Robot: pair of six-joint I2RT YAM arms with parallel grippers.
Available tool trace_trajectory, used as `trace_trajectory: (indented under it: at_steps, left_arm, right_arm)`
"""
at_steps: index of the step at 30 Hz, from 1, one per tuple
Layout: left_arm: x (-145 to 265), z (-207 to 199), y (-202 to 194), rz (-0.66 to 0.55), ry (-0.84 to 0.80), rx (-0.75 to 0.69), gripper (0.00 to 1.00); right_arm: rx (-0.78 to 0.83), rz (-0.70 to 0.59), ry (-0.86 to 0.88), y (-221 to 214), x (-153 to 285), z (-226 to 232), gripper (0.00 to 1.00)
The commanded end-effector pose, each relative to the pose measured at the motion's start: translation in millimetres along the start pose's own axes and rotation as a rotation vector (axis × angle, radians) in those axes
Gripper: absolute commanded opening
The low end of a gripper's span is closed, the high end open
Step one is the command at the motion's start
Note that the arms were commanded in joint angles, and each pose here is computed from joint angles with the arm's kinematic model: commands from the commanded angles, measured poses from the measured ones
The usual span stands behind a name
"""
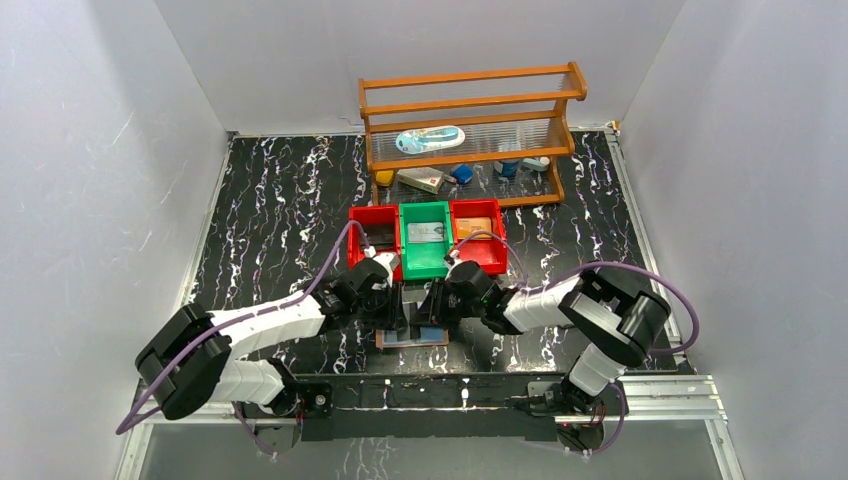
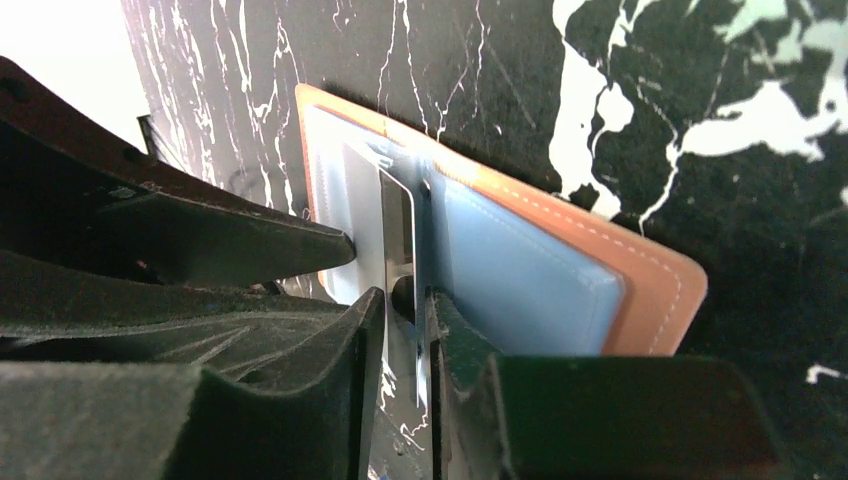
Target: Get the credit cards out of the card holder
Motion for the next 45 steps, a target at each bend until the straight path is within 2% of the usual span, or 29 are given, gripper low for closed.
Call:
trace_trajectory:
  at_steps: [1,8,14,20,22,32,40,43,45]
  left_arm:
    - [-6,20,-21,0.055,0.061,0.051,0.33]
    - [-1,27,-28,0.053,0.065,0.060,0.32]
    - [2,27,-28,0.046,0.063,0.061,0.32]
    - [1,28,-29,0.055,0.062,0.061,0.32]
    - [1,28,-29,0.055,0.063,0.060,0.32]
    - [2,26,-28,0.066,0.066,0.054,0.32]
    - [5,28,-28,0.059,0.078,0.051,0.31]
    - [5,27,-28,0.057,0.077,0.050,0.31]
    - [5,27,-28,0.063,0.082,0.043,0.31]
  right_arm:
    - [-0.042,-0.020,-0.008,-5,6,-6,0.32]
    - [-0.064,-0.036,0.054,0,5,4,0.33]
    - [-0.088,-0.078,0.025,-2,12,-1,0.36]
    - [-0.079,-0.087,0.065,0,15,5,0.21]
    - [-0.083,-0.079,0.088,0,13,7,0.19]
    - [-0.098,-0.057,0.144,0,3,8,0.24]
    - [-0.119,-0.089,0.115,-1,6,2,0.19]
    - [-0.122,-0.086,0.110,3,5,1,0.28]
    - [-0.120,-0.083,0.120,4,4,3,0.29]
Point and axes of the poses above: each gripper's point midway between its finger pads, its own x axis back along the fingers, its own z axis along the line the jaws close on, y = z × x, the point moved 10 cm from there along x, back along the fingers, and after that the axes turned 10 degrees about x, right-handed, at the moved point
